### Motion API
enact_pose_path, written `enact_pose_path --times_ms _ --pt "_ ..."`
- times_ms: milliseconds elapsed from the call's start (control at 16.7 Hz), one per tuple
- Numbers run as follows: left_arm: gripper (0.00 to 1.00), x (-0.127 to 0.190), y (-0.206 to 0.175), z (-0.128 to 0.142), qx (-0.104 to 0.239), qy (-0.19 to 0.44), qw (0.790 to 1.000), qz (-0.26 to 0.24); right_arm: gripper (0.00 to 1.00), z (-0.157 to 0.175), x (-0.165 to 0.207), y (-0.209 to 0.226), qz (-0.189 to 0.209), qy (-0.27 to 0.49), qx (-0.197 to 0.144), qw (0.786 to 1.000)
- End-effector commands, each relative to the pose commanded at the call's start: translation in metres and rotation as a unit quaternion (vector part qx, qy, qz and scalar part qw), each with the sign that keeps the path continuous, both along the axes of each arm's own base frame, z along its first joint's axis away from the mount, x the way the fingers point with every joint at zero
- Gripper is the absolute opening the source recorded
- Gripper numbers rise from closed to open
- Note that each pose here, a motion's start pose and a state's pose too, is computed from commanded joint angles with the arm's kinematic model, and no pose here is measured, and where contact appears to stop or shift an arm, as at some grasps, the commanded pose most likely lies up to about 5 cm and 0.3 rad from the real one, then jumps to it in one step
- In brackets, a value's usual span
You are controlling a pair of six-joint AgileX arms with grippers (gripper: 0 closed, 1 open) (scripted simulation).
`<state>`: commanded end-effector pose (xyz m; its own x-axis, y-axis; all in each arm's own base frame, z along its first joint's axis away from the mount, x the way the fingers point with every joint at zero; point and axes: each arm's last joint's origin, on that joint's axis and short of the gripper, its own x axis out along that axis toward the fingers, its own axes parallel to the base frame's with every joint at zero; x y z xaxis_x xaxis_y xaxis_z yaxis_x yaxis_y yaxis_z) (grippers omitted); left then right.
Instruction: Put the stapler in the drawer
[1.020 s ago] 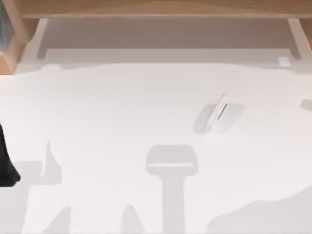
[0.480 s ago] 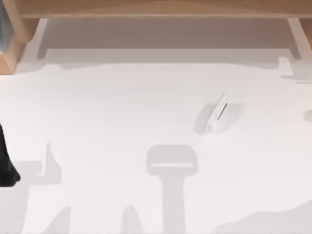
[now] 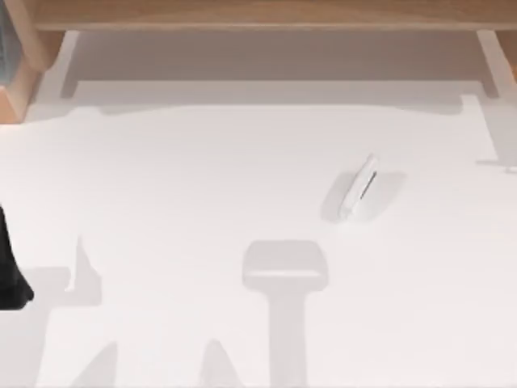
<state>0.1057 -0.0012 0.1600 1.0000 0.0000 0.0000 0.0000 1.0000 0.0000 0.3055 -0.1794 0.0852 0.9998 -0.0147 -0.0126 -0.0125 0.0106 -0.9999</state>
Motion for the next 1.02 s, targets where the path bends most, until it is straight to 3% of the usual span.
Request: enact_pose_path --times_ms 360,780,1020 --pt "1.0 0.0 0.0 0.0 0.0 0.0 1.0 0.0 0.0 0.002 -0.006 0.0 0.002 -0.004 -0.003 1.0" --pt "1.0 0.0 0.0 0.0 0.0 0.0 1.0 0.0 0.0 0.001 -0.059 0.001 0.003 -0.003 -0.002 1.0" --pt "1.0 0.0 0.0 0.0 0.0 0.0 1.0 0.0 0.0 0.001 -0.064 0.001 0.003 -0.003 -0.002 1.0"
